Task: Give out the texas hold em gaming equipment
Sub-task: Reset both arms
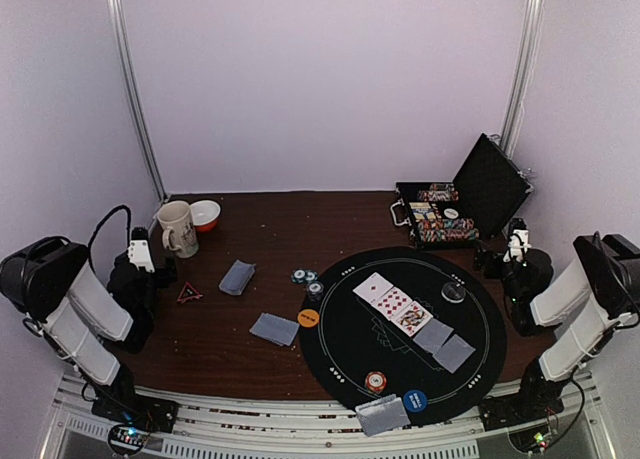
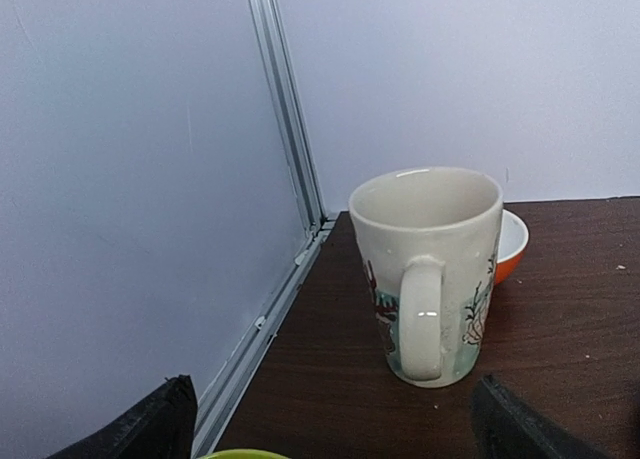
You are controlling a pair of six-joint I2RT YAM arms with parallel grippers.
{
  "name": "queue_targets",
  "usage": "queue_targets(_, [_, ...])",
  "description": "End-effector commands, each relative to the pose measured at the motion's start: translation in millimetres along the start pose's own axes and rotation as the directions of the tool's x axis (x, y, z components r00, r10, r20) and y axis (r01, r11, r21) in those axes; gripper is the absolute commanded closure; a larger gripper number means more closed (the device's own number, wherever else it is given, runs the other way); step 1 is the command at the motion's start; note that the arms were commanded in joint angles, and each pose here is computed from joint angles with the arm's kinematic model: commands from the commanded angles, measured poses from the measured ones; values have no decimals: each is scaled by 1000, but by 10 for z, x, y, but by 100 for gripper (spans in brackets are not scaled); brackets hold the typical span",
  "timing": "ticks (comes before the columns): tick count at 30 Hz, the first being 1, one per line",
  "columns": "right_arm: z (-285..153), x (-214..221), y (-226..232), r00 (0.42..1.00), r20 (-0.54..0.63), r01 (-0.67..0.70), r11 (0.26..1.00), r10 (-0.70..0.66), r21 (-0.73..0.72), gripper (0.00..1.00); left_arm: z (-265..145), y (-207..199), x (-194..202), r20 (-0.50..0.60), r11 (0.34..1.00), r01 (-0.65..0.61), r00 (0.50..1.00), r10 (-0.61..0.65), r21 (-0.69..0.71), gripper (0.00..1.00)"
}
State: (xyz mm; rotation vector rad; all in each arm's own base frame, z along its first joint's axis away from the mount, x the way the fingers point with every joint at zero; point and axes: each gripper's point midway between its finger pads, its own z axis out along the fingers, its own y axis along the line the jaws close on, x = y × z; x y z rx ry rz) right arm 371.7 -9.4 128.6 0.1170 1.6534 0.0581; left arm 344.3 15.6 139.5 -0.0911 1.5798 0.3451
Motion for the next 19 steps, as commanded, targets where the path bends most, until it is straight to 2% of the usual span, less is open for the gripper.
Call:
queue_targets(1, [3, -63, 37, 1000, 21, 14, 1000, -13, -15, 0, -15, 2, -279, 113, 1000, 14, 993, -15, 4, 2])
queue_targets(19, [17, -52, 40, 1000, 14, 20, 1000, -20, -4, 0, 120, -38, -225, 69, 1000, 3, 998, -3, 4, 2])
